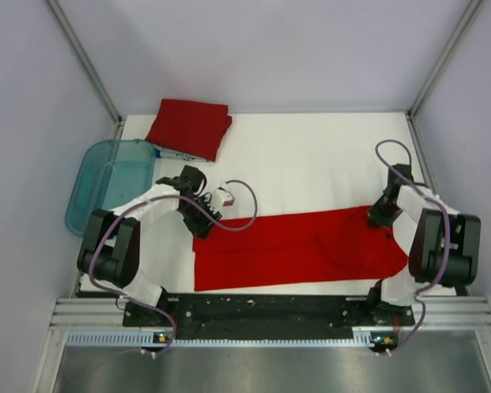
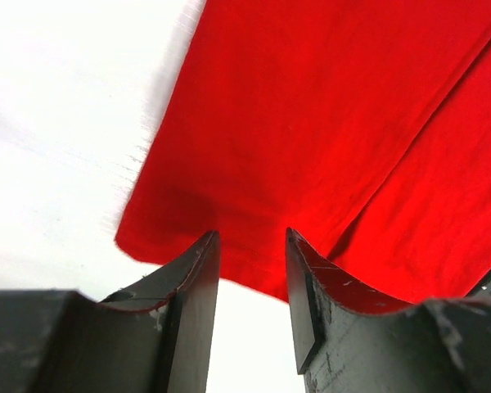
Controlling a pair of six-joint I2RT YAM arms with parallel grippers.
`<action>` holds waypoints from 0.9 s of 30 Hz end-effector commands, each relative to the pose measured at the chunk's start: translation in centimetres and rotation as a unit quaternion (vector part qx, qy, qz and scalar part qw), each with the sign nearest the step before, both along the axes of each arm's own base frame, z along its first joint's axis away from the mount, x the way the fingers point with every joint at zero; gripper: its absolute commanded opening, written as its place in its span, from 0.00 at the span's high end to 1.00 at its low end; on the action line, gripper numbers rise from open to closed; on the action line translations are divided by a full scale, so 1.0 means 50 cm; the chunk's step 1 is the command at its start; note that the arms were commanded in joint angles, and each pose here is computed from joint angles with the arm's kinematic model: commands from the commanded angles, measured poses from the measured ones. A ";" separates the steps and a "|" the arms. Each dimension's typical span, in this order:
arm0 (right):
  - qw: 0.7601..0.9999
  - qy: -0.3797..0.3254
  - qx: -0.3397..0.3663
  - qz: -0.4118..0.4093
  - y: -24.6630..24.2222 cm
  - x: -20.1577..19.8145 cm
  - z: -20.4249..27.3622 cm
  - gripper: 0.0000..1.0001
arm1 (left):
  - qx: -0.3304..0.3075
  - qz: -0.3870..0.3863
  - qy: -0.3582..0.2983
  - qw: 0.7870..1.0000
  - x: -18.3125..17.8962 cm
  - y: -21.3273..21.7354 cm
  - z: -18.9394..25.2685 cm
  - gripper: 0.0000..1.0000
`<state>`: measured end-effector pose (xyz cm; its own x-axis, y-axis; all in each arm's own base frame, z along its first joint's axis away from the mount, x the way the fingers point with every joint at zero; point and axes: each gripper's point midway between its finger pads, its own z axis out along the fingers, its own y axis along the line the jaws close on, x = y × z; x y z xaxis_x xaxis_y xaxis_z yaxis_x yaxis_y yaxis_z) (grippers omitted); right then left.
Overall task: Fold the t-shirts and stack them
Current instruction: Rotate the tshirt 90 degrees
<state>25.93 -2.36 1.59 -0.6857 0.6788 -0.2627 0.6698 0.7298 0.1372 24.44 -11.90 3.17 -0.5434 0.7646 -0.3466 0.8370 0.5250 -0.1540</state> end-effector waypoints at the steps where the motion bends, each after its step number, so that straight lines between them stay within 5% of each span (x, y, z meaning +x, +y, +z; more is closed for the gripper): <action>1: 1.000 -0.013 -0.026 -0.012 -0.051 0.141 -0.027 1.00 | -0.005 -0.005 -0.028 1.000 0.000 0.005 0.034 0.57; 6: 0.996 -0.067 0.044 0.050 0.006 0.363 0.012 1.00 | -0.005 -0.001 -0.034 0.999 0.003 0.004 0.041 0.56; 12: 0.981 -0.125 -0.007 0.148 0.064 0.503 0.127 1.00 | -0.007 -0.001 -0.014 1.000 0.009 -0.019 0.043 0.56; 17: 0.982 -0.121 -0.069 0.127 -0.006 0.436 0.180 1.00 | 0.002 -0.026 -0.041 0.999 0.034 -0.060 0.046 0.57; 25: 0.994 -0.023 -0.053 0.095 -0.046 0.211 0.038 1.00 | 0.049 -0.045 -0.035 0.997 0.058 -0.079 -0.018 0.59; 27: 0.995 -0.021 -0.047 0.089 -0.049 0.211 0.021 1.00 | 0.054 -0.062 -0.021 0.996 0.036 -0.079 -0.035 0.59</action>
<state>37.76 -4.44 4.43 -0.7777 0.5134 -0.3629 0.5154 0.8511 0.0995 26.36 -15.77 2.25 -0.4519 0.8390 -0.3031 0.8898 0.4483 -0.0857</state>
